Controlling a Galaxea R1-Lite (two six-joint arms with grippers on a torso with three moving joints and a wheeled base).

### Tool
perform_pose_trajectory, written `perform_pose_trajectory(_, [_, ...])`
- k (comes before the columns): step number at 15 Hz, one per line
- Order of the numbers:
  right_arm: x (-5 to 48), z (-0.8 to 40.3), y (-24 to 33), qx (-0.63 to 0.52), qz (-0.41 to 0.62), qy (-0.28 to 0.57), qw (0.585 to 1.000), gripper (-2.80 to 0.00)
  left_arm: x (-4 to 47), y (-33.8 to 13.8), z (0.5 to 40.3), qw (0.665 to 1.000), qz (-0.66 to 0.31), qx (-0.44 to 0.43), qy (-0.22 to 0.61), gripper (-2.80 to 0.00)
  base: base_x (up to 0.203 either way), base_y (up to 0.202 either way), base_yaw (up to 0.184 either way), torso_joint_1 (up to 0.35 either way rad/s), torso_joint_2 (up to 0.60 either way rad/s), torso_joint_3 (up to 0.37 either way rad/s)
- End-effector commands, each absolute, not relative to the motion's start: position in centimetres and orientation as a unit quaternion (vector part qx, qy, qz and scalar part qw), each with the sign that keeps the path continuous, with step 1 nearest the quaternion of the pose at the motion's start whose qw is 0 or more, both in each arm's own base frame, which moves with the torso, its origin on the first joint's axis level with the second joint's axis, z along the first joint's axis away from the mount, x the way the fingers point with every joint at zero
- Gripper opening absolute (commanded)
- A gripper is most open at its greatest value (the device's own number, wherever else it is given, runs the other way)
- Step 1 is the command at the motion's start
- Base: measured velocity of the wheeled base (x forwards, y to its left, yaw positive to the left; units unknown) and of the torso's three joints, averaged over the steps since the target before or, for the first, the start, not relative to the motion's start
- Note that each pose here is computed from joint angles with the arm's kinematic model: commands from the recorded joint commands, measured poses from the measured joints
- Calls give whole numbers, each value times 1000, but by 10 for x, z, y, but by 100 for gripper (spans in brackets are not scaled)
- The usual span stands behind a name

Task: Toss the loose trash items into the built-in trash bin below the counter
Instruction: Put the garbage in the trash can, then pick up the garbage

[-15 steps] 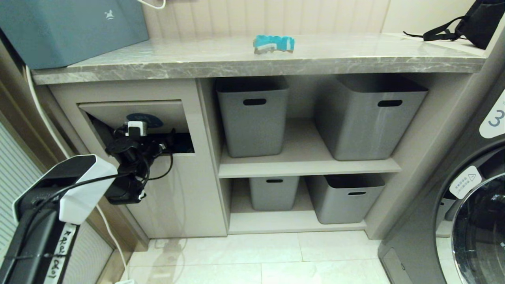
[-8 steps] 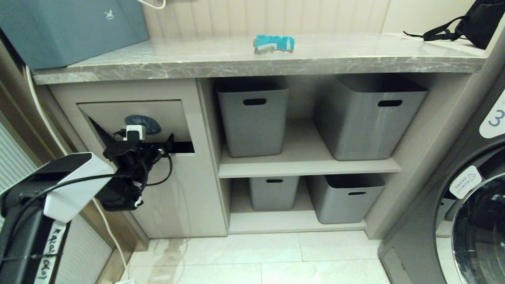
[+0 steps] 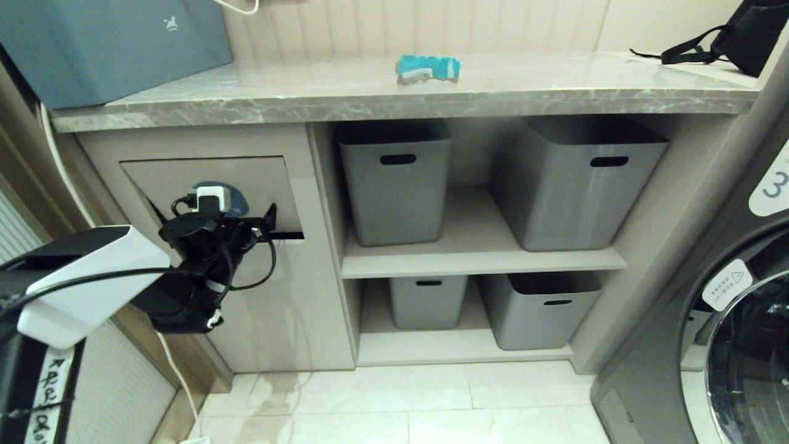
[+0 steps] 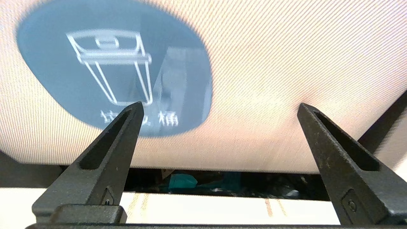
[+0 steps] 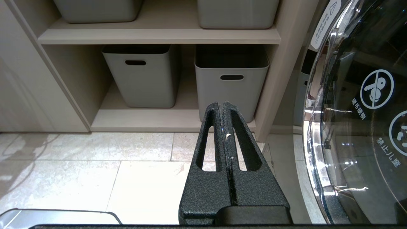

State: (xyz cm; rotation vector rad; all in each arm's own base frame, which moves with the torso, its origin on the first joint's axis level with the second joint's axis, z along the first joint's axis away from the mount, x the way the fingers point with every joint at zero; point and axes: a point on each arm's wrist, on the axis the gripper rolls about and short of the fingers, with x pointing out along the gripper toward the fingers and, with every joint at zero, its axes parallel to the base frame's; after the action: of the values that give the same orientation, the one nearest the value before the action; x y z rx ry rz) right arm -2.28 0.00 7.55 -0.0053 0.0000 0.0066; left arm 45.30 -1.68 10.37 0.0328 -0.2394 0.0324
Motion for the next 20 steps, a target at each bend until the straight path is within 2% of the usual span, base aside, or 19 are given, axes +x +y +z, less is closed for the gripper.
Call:
perform_pose_trajectory(1, [-23, 75, 0, -3, 4, 1, 1000, -280, 439, -16, 118, 991, 18, 16, -130, 0, 0, 0, 0, 0, 0, 0])
perform_pose_trajectory(5, [-23, 75, 0, -3, 4, 0, 1000, -280, 419, -13, 132, 986, 16, 17, -165, 0, 0, 0, 0, 0, 0, 0])
perform_pose_trajectory(20, [-23, 75, 0, -3, 4, -1, 1000, -280, 403, -14, 164, 980, 13, 16, -197, 0, 0, 0, 0, 0, 0, 0])
